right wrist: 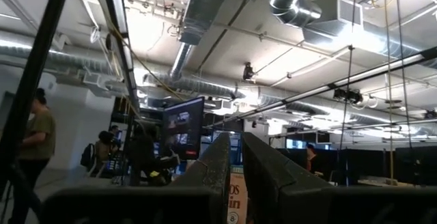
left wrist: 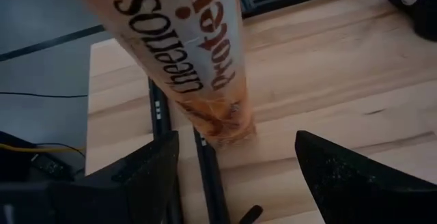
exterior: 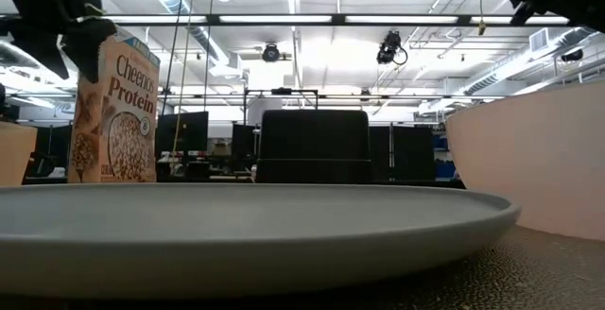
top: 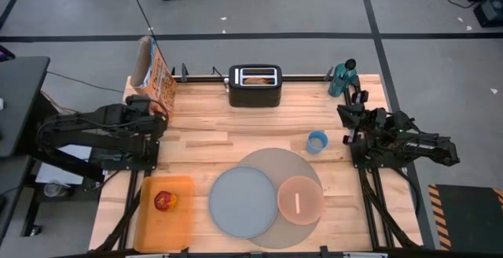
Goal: Arrange a breakfast setting
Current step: Pour the cereal from the cereal box into the orange bowl
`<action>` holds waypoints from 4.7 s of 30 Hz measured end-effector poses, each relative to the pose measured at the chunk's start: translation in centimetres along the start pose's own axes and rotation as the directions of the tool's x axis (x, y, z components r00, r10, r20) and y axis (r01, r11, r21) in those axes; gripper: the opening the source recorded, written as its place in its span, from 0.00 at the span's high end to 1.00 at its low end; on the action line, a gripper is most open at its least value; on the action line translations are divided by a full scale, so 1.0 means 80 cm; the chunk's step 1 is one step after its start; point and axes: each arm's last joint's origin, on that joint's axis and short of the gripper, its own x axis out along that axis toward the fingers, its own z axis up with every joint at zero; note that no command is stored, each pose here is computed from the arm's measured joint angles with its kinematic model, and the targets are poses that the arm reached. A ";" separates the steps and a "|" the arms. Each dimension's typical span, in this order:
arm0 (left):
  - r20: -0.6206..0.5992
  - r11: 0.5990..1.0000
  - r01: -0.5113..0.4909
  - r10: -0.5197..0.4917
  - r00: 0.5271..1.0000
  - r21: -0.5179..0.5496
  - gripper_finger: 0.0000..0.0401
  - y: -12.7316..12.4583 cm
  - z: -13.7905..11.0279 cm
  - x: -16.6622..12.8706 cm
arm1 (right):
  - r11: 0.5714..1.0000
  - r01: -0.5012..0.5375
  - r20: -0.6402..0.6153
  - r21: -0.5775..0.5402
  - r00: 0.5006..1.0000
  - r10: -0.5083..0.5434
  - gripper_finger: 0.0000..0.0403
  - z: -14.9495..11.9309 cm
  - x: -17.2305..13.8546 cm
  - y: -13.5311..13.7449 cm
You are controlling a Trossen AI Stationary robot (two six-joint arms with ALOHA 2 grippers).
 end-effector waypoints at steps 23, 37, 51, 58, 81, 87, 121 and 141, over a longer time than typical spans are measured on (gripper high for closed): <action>0.141 0.985 0.110 -0.091 0.986 -0.137 0.32 -0.016 -0.043 0.027 | 0.991 -0.126 0.029 0.046 0.992 0.125 0.89 0.002 0.000 0.004; 0.061 0.996 -0.086 0.087 0.994 -0.021 0.46 -0.041 -0.005 0.000 | 0.987 -0.163 0.094 -0.010 0.982 0.163 0.89 0.009 -0.001 0.005; 0.168 0.952 -0.304 0.297 0.940 0.018 0.55 -0.111 -0.024 0.035 | 0.987 -0.149 0.119 -0.061 0.981 0.155 0.89 0.012 -0.001 0.004; 0.202 0.946 -0.325 0.321 0.925 -0.012 0.55 -0.129 -0.037 0.043 | 0.987 -0.142 0.110 -0.075 0.983 0.149 0.89 0.011 -0.001 0.004; 0.663 0.993 0.016 -0.088 0.743 0.114 0.55 -0.074 0.054 -0.090 | 0.986 -0.152 0.076 -0.070 0.985 0.157 0.89 0.007 0.000 0.005; 0.718 0.999 -0.032 0.000 0.696 0.031 0.59 -0.035 0.083 -0.102 | 0.986 -0.152 0.072 -0.069 0.985 0.157 0.89 0.006 0.000 0.005; 0.531 0.948 -0.171 0.293 0.795 -0.267 0.68 0.082 0.097 -0.103 | 0.983 -0.161 0.044 -0.084 0.985 0.165 0.89 0.003 0.000 0.006; 0.493 0.991 -0.090 0.129 0.860 -0.103 0.13 0.048 0.078 -0.074 | 0.982 -0.171 0.036 -0.082 0.984 0.174 0.89 0.002 0.000 0.006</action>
